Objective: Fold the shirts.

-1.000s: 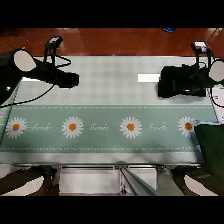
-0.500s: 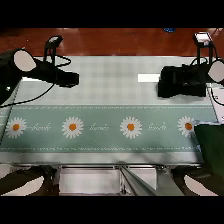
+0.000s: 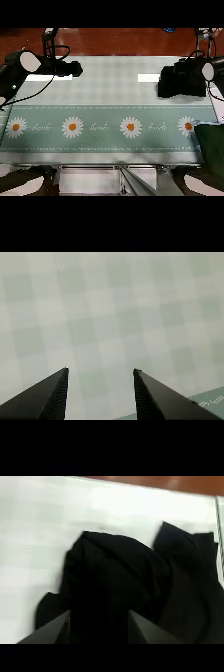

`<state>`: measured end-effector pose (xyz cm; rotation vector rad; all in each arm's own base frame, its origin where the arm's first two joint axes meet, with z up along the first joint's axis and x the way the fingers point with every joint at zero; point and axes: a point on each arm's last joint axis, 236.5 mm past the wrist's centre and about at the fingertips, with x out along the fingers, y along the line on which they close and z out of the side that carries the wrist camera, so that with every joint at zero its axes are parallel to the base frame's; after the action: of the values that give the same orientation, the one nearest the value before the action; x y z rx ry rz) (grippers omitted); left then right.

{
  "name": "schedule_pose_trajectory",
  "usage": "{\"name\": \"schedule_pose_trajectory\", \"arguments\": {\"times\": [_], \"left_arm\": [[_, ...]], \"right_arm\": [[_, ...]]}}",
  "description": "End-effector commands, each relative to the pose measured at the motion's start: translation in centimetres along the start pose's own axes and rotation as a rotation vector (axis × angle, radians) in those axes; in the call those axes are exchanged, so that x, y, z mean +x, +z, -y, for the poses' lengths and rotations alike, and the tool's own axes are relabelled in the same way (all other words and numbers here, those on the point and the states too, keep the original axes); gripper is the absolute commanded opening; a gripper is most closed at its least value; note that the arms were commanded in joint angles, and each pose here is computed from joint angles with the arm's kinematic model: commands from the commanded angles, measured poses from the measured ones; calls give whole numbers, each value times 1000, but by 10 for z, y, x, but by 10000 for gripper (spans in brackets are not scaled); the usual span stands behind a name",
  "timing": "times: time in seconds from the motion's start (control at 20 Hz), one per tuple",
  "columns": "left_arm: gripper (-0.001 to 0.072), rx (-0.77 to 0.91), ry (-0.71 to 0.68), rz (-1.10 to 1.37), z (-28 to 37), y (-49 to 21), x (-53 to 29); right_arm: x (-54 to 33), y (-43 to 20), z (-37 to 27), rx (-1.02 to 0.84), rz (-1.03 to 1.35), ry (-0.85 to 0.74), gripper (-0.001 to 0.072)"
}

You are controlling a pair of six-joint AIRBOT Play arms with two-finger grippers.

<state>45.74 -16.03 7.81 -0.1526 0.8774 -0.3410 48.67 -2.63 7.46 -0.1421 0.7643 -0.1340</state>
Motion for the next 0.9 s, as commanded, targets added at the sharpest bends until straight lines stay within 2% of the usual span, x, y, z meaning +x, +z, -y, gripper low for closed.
{"name": "schedule_pose_trajectory", "arguments": {"times": [0.0, 0.15, 0.3, 0.35, 0.45, 0.5, 0.6, 0.7, 0.85], "left_arm": [[503, -13, 13, 5, -9, 0, 17], [503, -16, 16, -31, -11, -9, 23], [502, -21, 20, -24, -14, -6, 22], [502, -26, 24, -28, -18, -5, 19], [503, -51, 37, -96, -31, -10, 6], [503, -70, 45, -154, -40, -17, -4], [503, -109, 61, -259, -56, -35, -29], [503, -130, 69, -315, -63, -48, -55], [503, -122, -16, -193, -27, -34, -96]], "right_arm": [[68, -52, 39, 175, -130, -59, 409], [109, -109, 59, 248, -271, -73, 408], [123, -137, 65, 303, -342, -72, 399], [123, -139, 65, 312, -346, -65, 336], [120, -141, 64, 236, -379, -39, 83], [116, -138, 65, 213, -397, -33, 24], [103, -102, 62, 202, -379, 14, 24], [73, -23, 49, 196, -212, 116, 24], [-14, 100, 47, 153, 101, 158, 24]]}}
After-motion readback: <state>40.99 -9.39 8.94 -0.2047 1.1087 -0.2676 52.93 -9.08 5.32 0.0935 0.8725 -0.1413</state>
